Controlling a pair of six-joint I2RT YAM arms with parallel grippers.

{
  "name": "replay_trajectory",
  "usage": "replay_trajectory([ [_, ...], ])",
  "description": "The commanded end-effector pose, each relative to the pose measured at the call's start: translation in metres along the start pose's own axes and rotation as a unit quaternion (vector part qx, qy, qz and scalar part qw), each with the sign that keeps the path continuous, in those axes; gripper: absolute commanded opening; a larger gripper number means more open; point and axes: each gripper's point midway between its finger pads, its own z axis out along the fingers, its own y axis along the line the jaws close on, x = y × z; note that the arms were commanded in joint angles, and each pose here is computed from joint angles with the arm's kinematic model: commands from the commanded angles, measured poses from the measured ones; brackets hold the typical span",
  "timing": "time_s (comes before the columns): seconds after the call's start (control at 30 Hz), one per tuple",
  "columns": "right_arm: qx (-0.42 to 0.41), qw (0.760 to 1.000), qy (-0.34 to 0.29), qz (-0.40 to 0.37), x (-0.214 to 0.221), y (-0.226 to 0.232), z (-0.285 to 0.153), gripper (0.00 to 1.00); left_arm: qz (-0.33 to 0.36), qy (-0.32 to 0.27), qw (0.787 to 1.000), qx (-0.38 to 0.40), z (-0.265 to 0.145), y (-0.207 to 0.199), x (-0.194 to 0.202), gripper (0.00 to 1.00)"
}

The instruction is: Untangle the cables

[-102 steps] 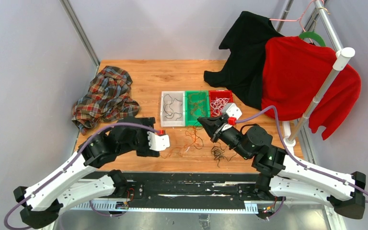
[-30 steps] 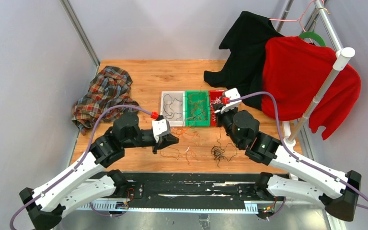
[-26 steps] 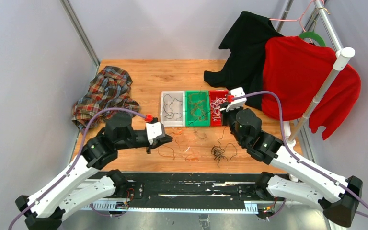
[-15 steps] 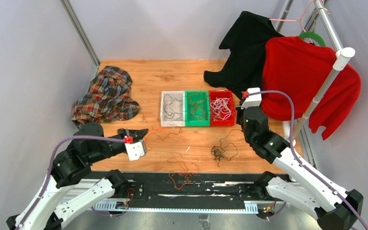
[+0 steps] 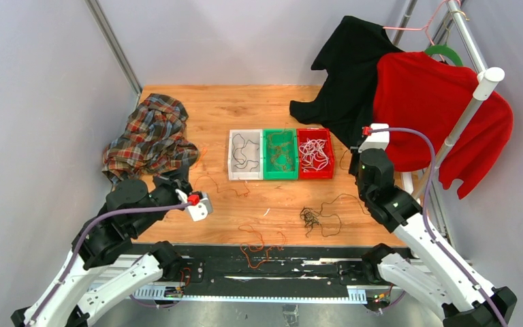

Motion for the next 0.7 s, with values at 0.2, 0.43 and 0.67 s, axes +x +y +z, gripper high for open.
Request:
replay_trajectory([
  [0.2, -0.066, 0.997, -0.019, 0.032, -0.016, 0.018, -0.009, 0.01, -0.036, -0.149, 0.984, -0.090, 0.030, 0.142, -0.111, 0.01],
  [0.43, -0.063, 0.997, -0.020, 0.035, -0.016, 0.017, -0.009, 0.01, -0.055, -0.234, 0.963, -0.123, 0.038, 0.224, -0.176, 0.01],
  [0.67, -0.064, 0.997, -0.021, 0.036, -0.017, 0.018, -0.008, 0.01, -0.058, -0.317, 0.933, -0.162, 0.044, 0.271, -0.222, 0.00],
])
